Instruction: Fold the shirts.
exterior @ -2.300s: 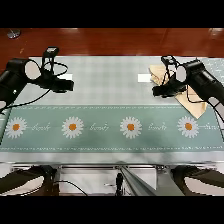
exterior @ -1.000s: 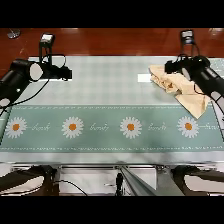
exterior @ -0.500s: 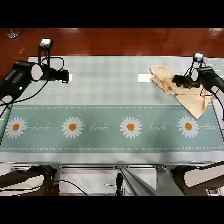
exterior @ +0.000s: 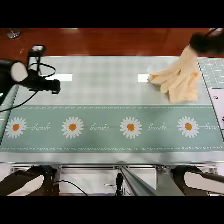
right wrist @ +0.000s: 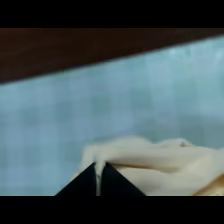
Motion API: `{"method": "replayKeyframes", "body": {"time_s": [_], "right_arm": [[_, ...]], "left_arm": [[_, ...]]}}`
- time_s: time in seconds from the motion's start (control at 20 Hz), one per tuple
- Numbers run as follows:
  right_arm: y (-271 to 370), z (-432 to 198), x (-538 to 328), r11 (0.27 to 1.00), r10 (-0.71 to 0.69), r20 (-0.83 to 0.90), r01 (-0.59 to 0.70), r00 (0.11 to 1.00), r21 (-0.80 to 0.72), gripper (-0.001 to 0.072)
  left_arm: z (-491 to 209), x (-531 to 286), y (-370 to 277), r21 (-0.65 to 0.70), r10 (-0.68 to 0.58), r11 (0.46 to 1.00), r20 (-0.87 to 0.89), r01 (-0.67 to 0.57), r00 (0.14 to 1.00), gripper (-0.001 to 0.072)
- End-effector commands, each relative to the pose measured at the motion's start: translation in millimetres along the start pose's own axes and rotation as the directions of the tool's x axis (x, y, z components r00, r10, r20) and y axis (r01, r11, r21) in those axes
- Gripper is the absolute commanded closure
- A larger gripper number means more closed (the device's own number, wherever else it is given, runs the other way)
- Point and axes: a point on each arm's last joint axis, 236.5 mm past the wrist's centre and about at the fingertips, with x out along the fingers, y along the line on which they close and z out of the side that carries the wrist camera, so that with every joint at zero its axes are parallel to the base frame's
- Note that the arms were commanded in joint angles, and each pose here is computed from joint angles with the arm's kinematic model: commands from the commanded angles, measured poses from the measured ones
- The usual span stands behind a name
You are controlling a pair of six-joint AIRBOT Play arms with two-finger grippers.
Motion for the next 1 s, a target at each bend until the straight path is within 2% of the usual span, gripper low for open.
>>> {"method": "replayKeyframes", "body": {"time_s": [0.0, 0.1, 0.2, 0.35, 0.55, 0.65, 0.8, 0.95], "right_arm": [[75.5, 77.1, -141.2, 0.984, 0.176, 0.303, -0.156, 0.937, -0.091, 0.0690], [111.1, 94.8, -210.6, 0.958, 0.272, 0.411, -0.205, 0.870, -0.201, 0.0691], [125.9, 101.1, -259.9, 0.948, 0.299, 0.480, -0.199, 0.825, -0.249, 0.0691], [157.1, 91.6, -306.0, 0.906, 0.402, 0.492, -0.258, 0.772, -0.334, 0.0691], [194.9, 48.2, -310.8, 0.812, 0.559, 0.317, -0.428, 0.766, -0.397, 0.0691], [206.7, 22.9, -297.3, 0.776, 0.599, 0.211, -0.495, 0.772, -0.392, 0.0691], [247.2, -28.5, -268.2, 0.686, 0.681, 0.034, -0.621, 0.731, -0.378, 0.0691], [285.9, -84.4, -228.9, 0.641, 0.706, -0.092, -0.688, 0.702, -0.340, 0.0691]], "left_arm": [[-19.0, -44.3, -21.8, -0.046, -0.106, 0.993, 0.105, 0.111, 0.989, 0.0006], [-30.6, -61.6, -35.4, -0.071, -0.168, 0.980, 0.192, 0.185, 0.967, 0.0006], [-39.5, -75.3, -44.9, -0.085, -0.212, 0.967, 0.256, 0.240, 0.943, 0.0005], [-42.7, -90.8, -49.0, -0.084, -0.232, 0.959, 0.307, 0.270, 0.923, 0.0006], [-39.2, -94.5, -48.3, -0.116, -0.230, 0.953, 0.328, 0.281, 0.916, 0.0006], [-36.0, -95.2, -47.9, -0.118, -0.228, 0.952, 0.341, 0.282, 0.912, 0.0006], [-26.3, -99.0, -47.2, -0.118, -0.226, 0.950, 0.382, 0.290, 0.896, 0.0006], [-24.7, -99.5, -47.4, -0.119, -0.227, 0.949, 0.388, 0.292, 0.893, 0.0006]]}}
